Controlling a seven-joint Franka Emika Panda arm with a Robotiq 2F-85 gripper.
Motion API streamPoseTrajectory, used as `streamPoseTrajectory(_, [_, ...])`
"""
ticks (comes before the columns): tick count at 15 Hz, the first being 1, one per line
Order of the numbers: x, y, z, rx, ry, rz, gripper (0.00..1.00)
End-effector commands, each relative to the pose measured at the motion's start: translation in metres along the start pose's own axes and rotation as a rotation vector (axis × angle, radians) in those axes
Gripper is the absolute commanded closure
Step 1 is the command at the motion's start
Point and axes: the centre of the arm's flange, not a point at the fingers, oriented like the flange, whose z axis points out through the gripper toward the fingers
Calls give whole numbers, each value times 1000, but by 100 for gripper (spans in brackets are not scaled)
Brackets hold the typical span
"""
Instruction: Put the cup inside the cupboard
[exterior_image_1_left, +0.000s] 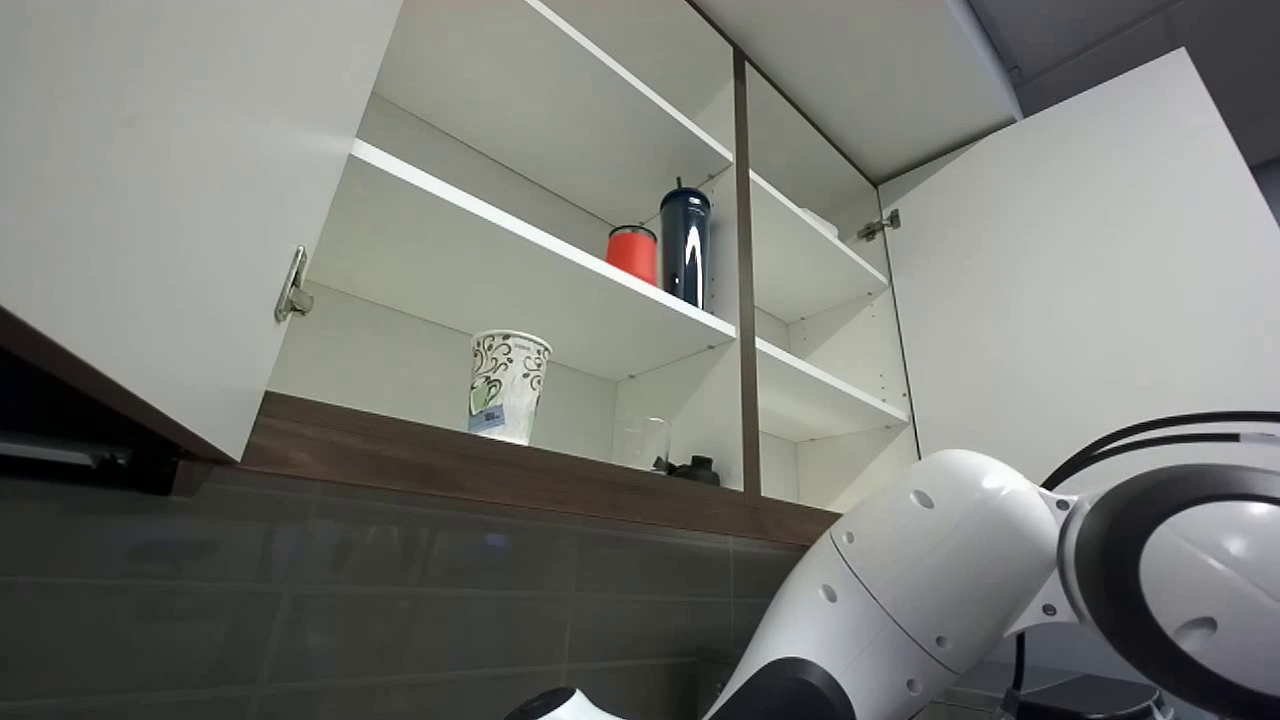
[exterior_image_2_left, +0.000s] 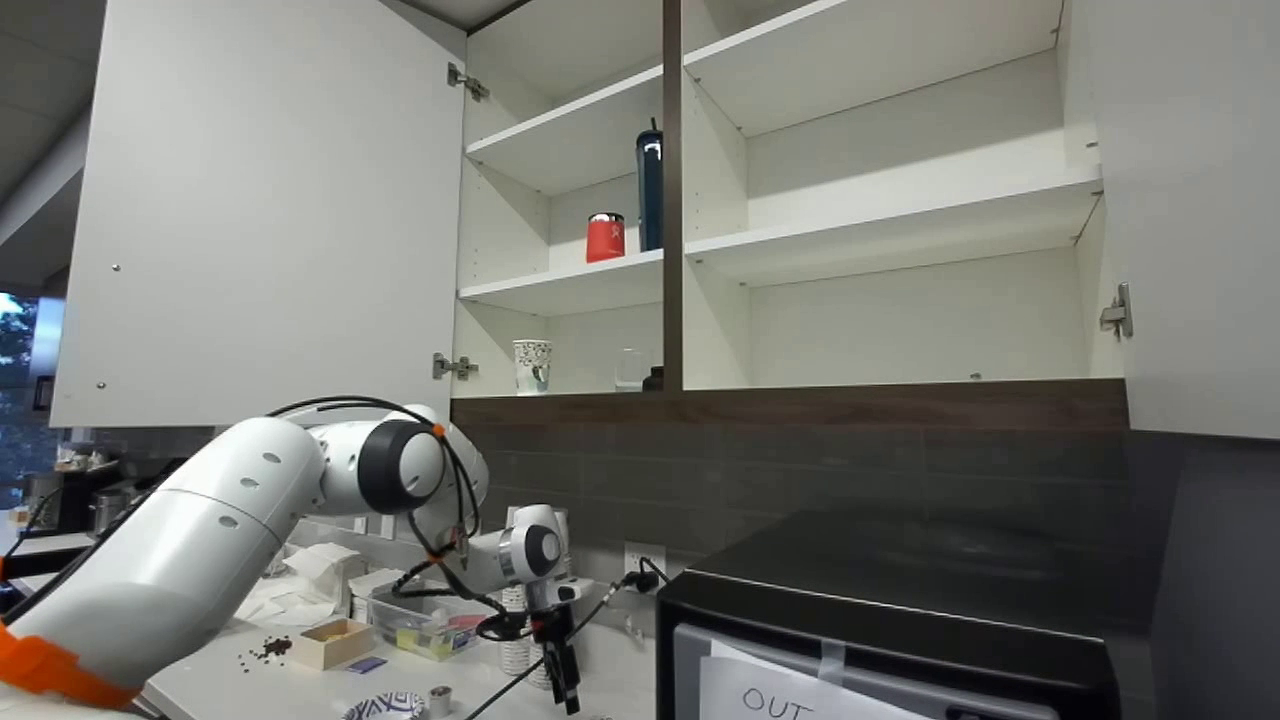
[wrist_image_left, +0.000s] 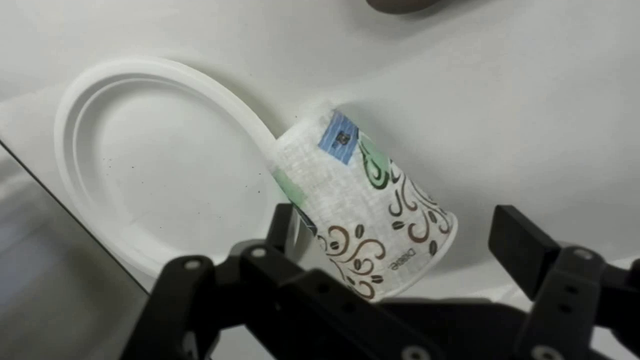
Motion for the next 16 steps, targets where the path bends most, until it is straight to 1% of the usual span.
streamPoseTrajectory(1, [13, -21, 9, 1, 24, 22, 0])
streamPoseTrajectory(4, [26, -27, 13, 3, 62, 33, 0])
streamPoseTrajectory(8, [42, -30, 22, -3, 73, 69, 0])
streamPoseTrajectory(10, [50, -31, 29, -13, 78, 76, 5])
streamPoseTrajectory(11, [54, -31, 31, -16, 77, 81, 0])
streamPoseTrajectory(12, [57, -30, 34, -18, 80, 87, 3])
streamPoseTrajectory(13, [60, -30, 36, -21, 79, 91, 1])
streamPoseTrajectory(16, [67, -29, 43, -33, 81, 103, 0])
